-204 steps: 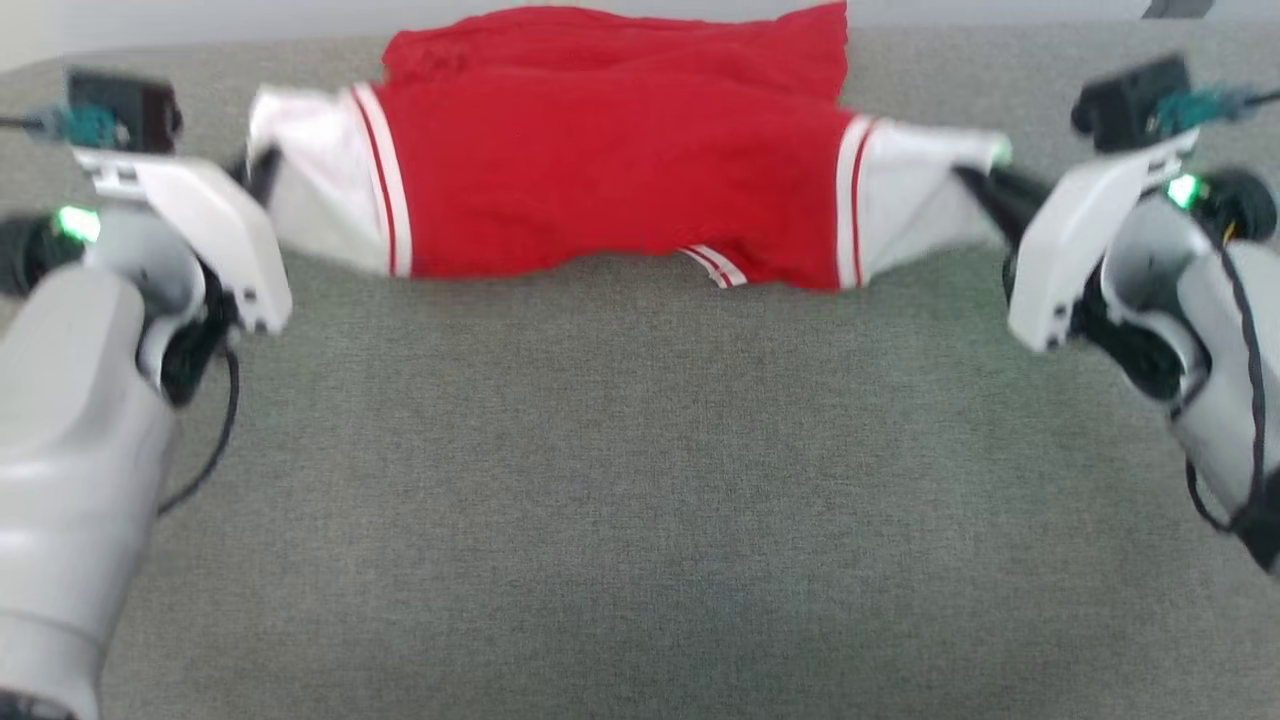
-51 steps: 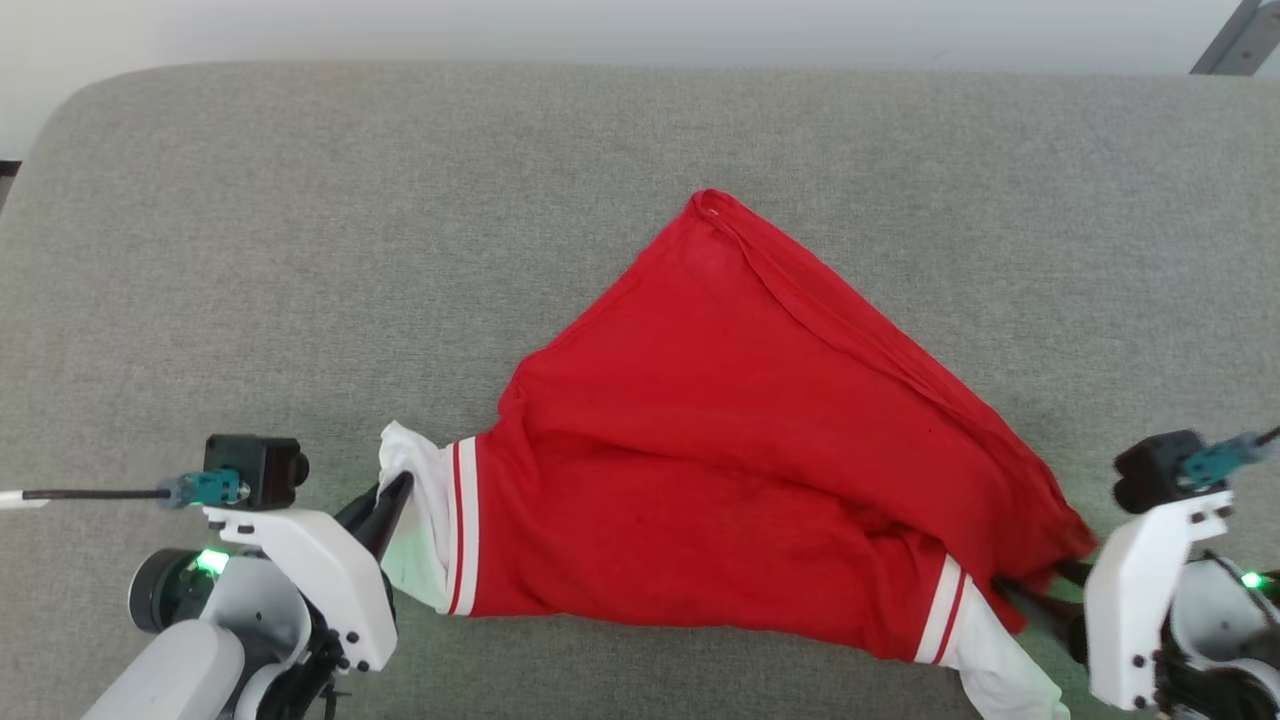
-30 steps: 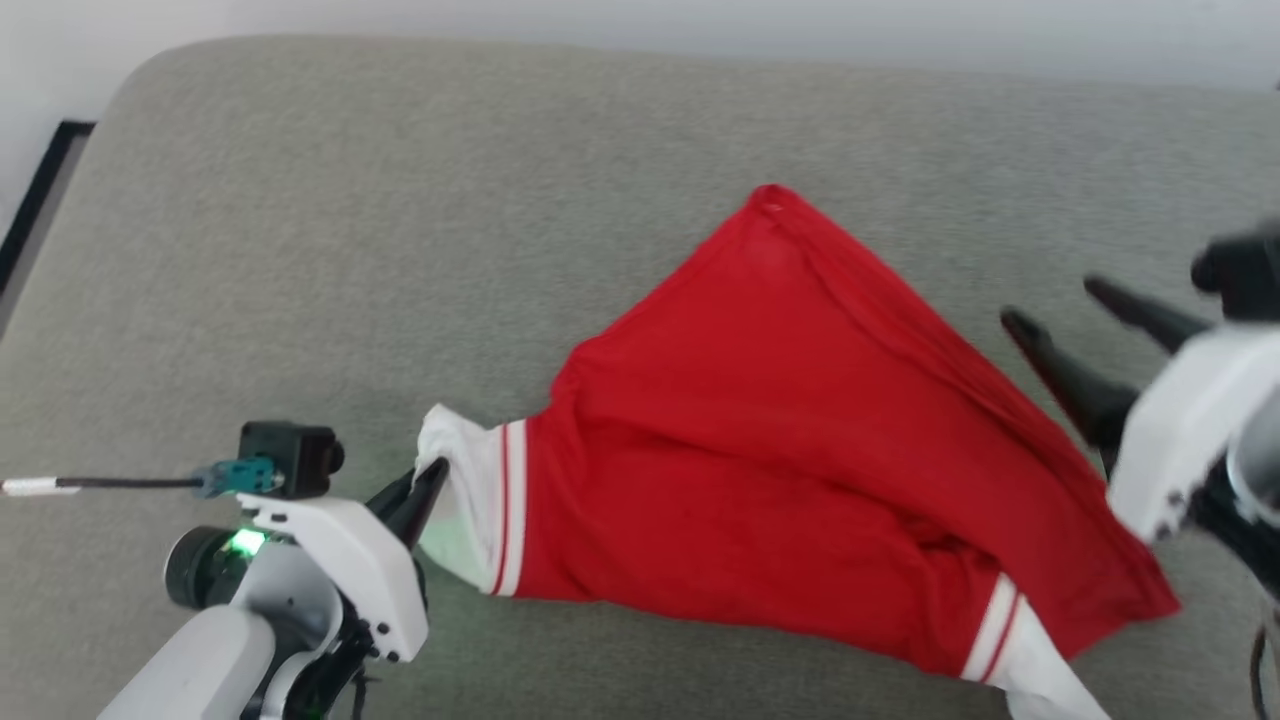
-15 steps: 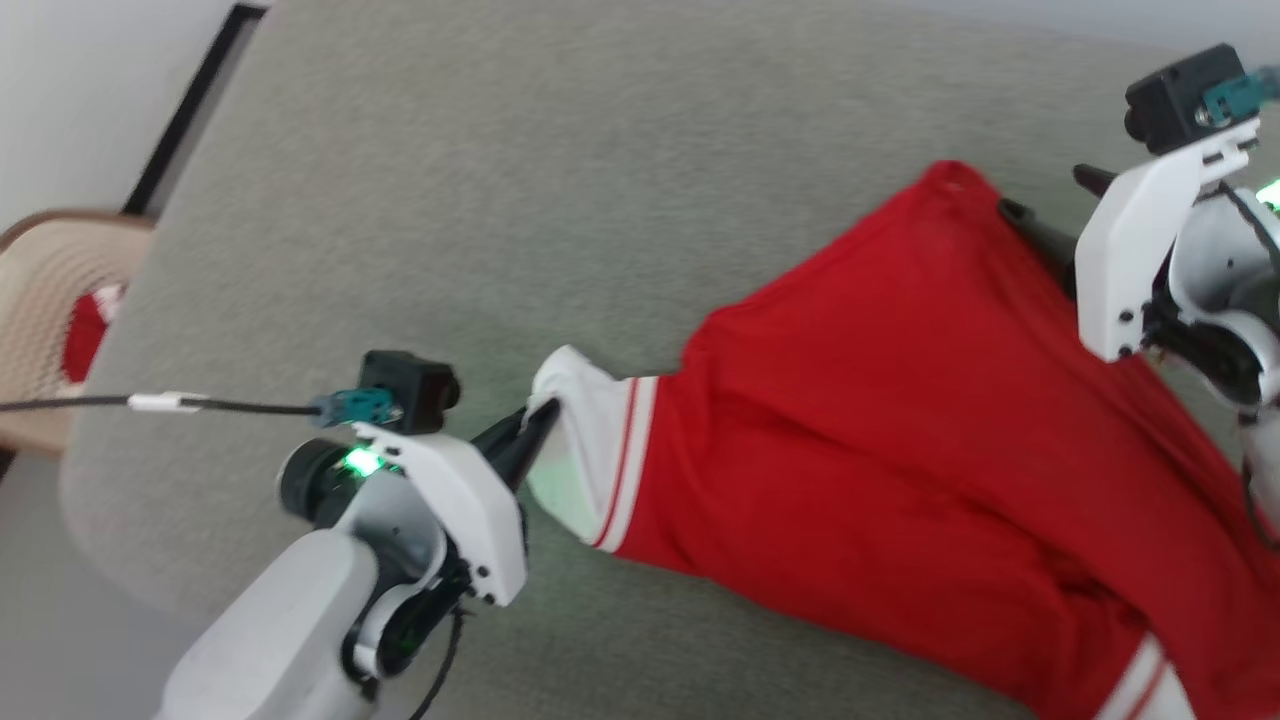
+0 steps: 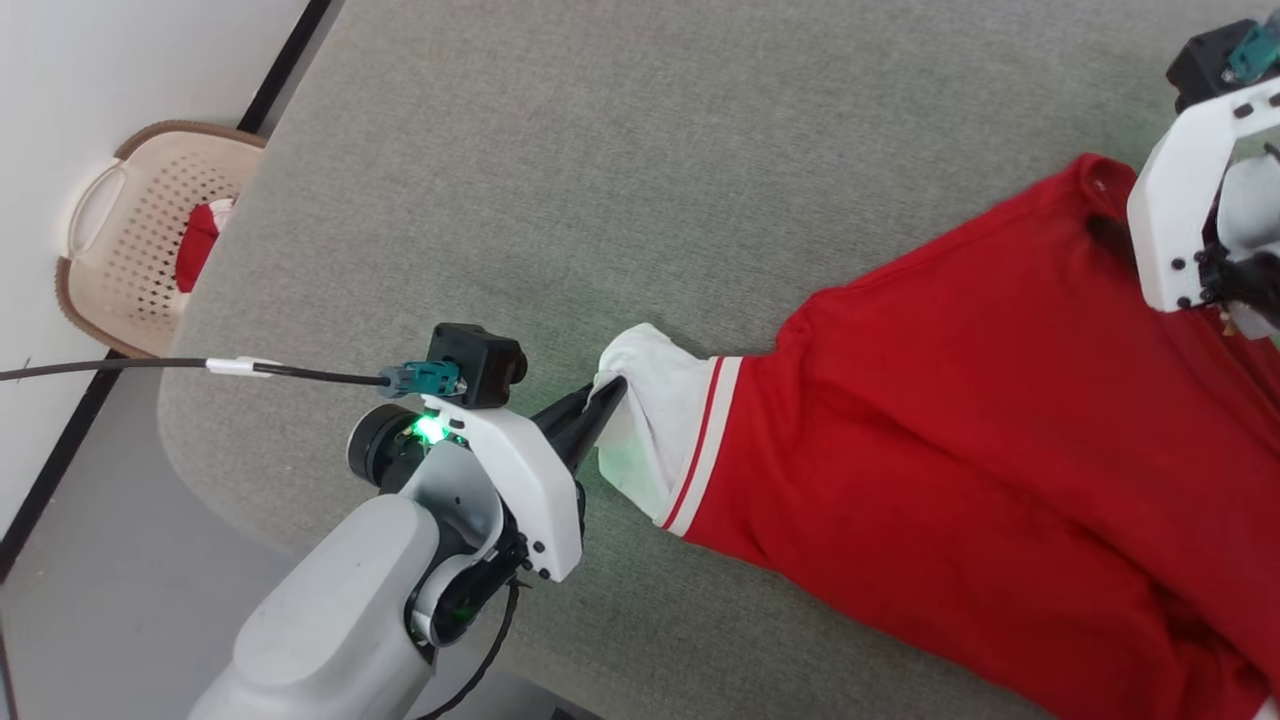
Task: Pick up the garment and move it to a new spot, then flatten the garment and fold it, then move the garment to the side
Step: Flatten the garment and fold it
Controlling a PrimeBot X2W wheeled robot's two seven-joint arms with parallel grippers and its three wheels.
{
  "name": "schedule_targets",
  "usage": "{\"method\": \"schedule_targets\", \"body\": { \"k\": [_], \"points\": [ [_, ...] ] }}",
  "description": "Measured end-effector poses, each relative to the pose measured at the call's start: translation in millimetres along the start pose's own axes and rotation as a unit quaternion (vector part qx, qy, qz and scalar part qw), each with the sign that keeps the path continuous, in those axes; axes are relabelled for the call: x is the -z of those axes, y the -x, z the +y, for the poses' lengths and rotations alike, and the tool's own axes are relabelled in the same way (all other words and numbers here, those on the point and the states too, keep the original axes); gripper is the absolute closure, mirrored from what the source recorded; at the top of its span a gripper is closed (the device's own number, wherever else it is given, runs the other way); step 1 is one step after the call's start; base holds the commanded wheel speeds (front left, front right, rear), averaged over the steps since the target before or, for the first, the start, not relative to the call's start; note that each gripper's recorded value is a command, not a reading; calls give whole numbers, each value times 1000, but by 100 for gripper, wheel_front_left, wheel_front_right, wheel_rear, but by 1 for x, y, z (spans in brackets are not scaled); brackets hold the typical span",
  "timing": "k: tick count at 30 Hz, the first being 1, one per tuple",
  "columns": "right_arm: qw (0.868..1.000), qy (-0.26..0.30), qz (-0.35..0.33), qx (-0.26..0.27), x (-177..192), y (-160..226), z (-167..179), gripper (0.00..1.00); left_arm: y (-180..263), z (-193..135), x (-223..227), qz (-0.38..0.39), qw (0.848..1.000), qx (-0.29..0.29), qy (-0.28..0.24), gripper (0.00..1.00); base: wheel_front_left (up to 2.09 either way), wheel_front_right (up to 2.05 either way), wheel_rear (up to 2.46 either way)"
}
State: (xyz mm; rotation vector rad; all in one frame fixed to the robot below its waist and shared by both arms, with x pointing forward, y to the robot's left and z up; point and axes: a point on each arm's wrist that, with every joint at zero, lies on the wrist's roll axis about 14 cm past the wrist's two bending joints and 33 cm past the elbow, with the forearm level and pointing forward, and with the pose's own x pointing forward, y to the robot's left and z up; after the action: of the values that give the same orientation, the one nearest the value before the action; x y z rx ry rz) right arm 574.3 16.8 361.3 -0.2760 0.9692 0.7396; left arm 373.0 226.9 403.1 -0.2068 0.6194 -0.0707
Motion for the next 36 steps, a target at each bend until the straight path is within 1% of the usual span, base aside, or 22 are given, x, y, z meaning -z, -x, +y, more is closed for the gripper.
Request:
{"method": "schedule_targets", "body": {
  "k": [2, 4, 6, 7, 11, 14, 19, 22, 30, 33, 36],
  "points": [
    [1000, 5, 30, -3, 5, -4, 3, 0, -1, 2, 1, 1, 1000, -3, 1, 100, 0, 0, 0],
    [999, -6, 42, -10, 8, -4, 3, 0, -2, 4, 1, 2, 1000, -4, 0, 100, 0, 0, 0],
    [999, 0, 51, -12, 9, -2, 5, 0, -3, 5, 2, 4, 1000, -5, 1, 100, 0, 0, 0],
    [999, 2, 52, -14, 9, -1, 6, 100, -3, 6, 2, 4, 1000, -6, 1, 100, 0, 0, 0],
    [999, 6, 36, -21, 7, 7, 10, 100, -5, 12, -7, -1, 1000, -6, -13, 100, 0, 0, 0],
    [1000, 3, 14, -17, 3, 18, 6, 100, -5, 18, -18, -5, 1000, -8, -30, 100, 0, 0, 0],
    [999, -3, -34, 6, -5, 51, -16, 100, -3, 25, -49, -15, 997, -6, -70, 100, 0, 0, 0],
    [997, -7, -79, 19, -16, 78, -25, 100, 0, 26, -70, -17, 994, -3, -104, 100, 0, 0, 0],
    [982, -20, -174, 73, -29, 164, -57, 100, 13, 20, -145, -51, 982, -6, -183, 100, 0, 0, 0],
    [973, -23, -209, 96, -33, 202, -68, 100, 18, 8, -172, -71, 976, 1, -208, 100, 0, 0, 0],
    [964, -22, -239, 113, -36, 236, -71, 100, 24, -6, -197, -91, 969, 9, -227, 100, 0, 0, 0]
  ]
}}
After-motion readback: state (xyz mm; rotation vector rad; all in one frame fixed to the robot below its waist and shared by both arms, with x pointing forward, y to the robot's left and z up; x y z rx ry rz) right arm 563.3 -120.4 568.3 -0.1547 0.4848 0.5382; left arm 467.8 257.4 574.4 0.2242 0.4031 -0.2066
